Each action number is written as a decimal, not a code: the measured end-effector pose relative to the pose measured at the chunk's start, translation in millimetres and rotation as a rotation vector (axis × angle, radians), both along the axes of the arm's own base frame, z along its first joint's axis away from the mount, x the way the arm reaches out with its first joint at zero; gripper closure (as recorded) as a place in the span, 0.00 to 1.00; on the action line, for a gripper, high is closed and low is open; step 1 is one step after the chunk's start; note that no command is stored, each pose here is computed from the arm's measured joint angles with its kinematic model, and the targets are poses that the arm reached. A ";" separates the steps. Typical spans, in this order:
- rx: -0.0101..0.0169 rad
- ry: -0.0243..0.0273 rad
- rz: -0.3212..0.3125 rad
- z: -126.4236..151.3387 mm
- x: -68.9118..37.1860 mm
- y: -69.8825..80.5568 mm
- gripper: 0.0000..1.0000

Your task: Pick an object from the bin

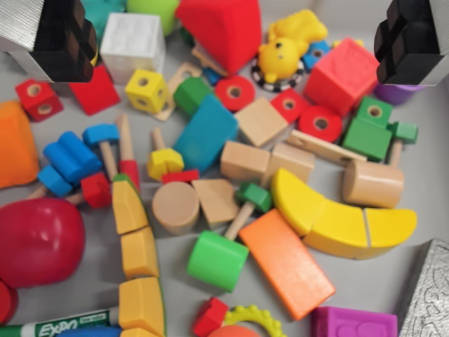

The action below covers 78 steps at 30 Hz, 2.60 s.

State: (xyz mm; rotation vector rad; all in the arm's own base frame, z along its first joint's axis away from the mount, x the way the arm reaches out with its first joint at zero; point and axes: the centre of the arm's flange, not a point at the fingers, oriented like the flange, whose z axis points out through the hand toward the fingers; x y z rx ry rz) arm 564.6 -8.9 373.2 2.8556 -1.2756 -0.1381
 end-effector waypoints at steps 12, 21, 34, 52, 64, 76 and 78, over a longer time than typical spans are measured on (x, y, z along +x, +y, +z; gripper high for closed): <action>-0.0017 -0.0116 0.026 -19.4 -8.9 23.2 0.00; -0.0033 -0.0234 0.050 -36.3 -17.5 44.4 0.00; -0.0062 -0.0438 0.089 -63.8 -31.2 78.6 0.00; -0.0137 -0.0735 0.154 -111.0 -53.0 134.9 0.00; -0.0142 -0.0780 0.168 -156.0 -58.0 148.2 0.00; -0.0145 -0.0772 0.169 -203.4 -59.8 148.1 0.00; -0.0146 -0.0773 0.169 -211.1 -60.1 148.1 0.00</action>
